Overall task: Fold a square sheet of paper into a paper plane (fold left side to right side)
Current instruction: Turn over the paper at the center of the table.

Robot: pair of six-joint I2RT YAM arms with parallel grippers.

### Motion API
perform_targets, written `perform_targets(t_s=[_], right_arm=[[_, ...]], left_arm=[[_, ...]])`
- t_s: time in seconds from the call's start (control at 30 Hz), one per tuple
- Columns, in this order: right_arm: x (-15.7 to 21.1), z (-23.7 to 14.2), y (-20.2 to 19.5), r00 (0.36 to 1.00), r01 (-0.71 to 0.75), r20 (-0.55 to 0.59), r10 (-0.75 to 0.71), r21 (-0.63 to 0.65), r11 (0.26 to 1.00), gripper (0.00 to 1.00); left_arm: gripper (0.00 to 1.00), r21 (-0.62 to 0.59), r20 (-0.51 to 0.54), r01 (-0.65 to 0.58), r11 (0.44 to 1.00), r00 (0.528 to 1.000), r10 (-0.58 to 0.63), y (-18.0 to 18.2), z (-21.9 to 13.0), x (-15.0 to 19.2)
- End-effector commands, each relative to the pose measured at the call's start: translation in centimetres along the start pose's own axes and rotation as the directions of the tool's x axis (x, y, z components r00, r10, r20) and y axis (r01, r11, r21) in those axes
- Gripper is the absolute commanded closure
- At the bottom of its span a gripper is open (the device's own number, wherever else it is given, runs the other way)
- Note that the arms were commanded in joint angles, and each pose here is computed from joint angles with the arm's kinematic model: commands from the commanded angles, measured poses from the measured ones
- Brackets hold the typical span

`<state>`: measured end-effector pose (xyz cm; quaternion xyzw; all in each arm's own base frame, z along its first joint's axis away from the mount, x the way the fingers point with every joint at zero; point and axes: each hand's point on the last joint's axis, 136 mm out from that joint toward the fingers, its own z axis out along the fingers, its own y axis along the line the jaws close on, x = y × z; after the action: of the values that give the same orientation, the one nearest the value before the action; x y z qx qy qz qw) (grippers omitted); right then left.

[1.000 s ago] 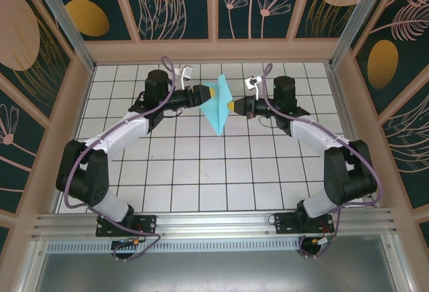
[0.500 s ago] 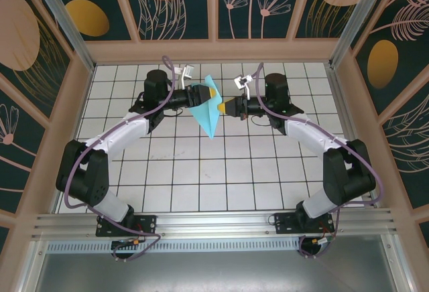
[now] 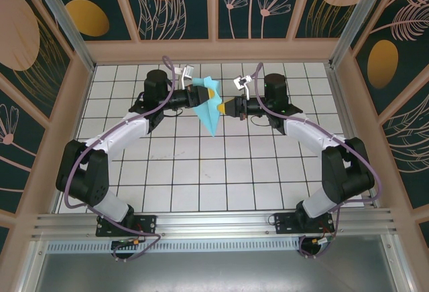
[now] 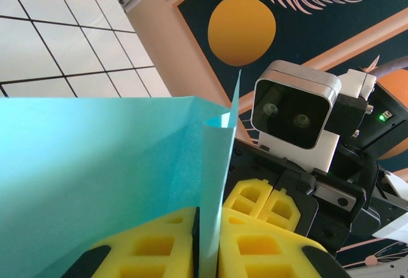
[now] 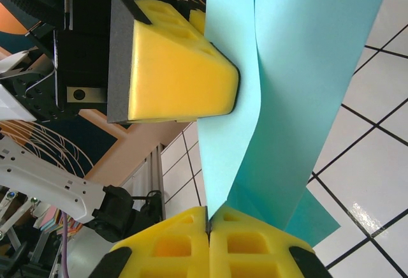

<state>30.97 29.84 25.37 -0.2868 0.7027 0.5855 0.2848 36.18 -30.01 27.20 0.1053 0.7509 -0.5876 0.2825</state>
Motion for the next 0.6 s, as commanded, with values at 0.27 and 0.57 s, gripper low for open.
perform_targets(t_s=[0.27, 0.57], right_arm=[[-0.16, -0.14, -0.1, 1.0, 0.013, -0.008, -0.013, -0.037, 0.999, 0.95], [-0.21, -0.19, -0.29, 1.0, -0.015, -0.02, 0.013, -0.077, 0.997, 0.95]], left_arm=[[0.72, 0.012, -0.03, -0.019, 1.0, 0.999, 0.019, 0.03, 0.2, 0.71], [0.73, 0.072, -0.056, -0.028, 0.997, 0.998, 0.032, -0.81, 0.14, 1.36]])
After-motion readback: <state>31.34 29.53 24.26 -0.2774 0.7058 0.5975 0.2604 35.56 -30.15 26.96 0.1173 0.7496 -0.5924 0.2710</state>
